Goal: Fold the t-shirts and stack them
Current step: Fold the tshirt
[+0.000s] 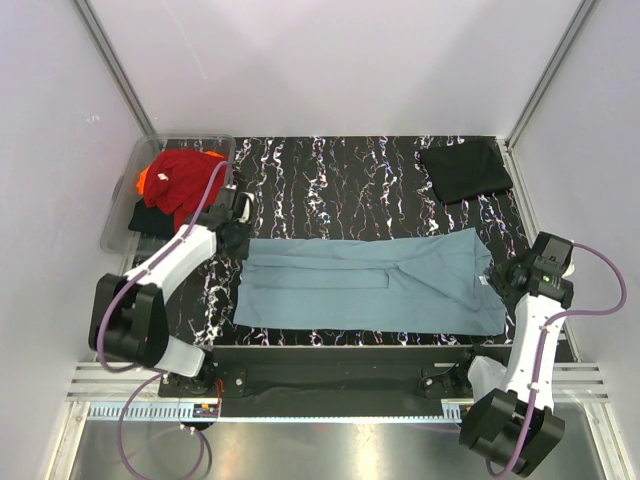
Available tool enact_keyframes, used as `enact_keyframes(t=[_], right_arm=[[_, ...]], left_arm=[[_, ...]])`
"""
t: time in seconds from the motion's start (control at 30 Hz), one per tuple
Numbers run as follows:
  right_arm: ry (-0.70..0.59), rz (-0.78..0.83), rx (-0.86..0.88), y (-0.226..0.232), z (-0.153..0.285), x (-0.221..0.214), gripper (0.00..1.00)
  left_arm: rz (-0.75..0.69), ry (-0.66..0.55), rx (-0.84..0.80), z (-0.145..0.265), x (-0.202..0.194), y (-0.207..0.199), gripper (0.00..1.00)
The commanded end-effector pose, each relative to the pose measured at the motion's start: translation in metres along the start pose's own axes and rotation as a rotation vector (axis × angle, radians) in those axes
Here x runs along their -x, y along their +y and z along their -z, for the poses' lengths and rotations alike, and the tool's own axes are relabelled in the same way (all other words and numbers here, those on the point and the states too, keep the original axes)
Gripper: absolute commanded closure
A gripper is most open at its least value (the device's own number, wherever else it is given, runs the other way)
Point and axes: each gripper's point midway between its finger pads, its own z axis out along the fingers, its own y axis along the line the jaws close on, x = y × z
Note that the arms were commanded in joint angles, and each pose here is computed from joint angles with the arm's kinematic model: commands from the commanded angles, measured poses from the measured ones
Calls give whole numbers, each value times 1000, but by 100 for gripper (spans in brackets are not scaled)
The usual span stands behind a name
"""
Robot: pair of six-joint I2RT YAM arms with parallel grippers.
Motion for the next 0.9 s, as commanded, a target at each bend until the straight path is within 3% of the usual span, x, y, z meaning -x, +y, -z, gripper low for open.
enact_keyframes(t=[0.0, 0.13, 0.23, 0.37, 0.57, 0.87], right_arm=[[-24, 20, 170, 44, 39, 16, 70], [13, 43, 360, 82, 53, 16, 74], [44, 98, 307, 79, 28, 17, 74], [136, 187, 279, 89, -5, 6, 75], [275, 315, 176, 116, -55, -28, 76], [295, 380, -78, 66, -127, -32, 75]], left_arm=[[29, -120, 105, 37, 26, 21, 64], [58, -178, -55, 60, 44, -6, 62], [86, -182, -206, 65, 58, -34, 64], [105, -80, -383, 39, 55, -75, 66], [85, 91, -297, -16, 26, -79, 66], [108, 198, -7, -52, -5, -37, 69]])
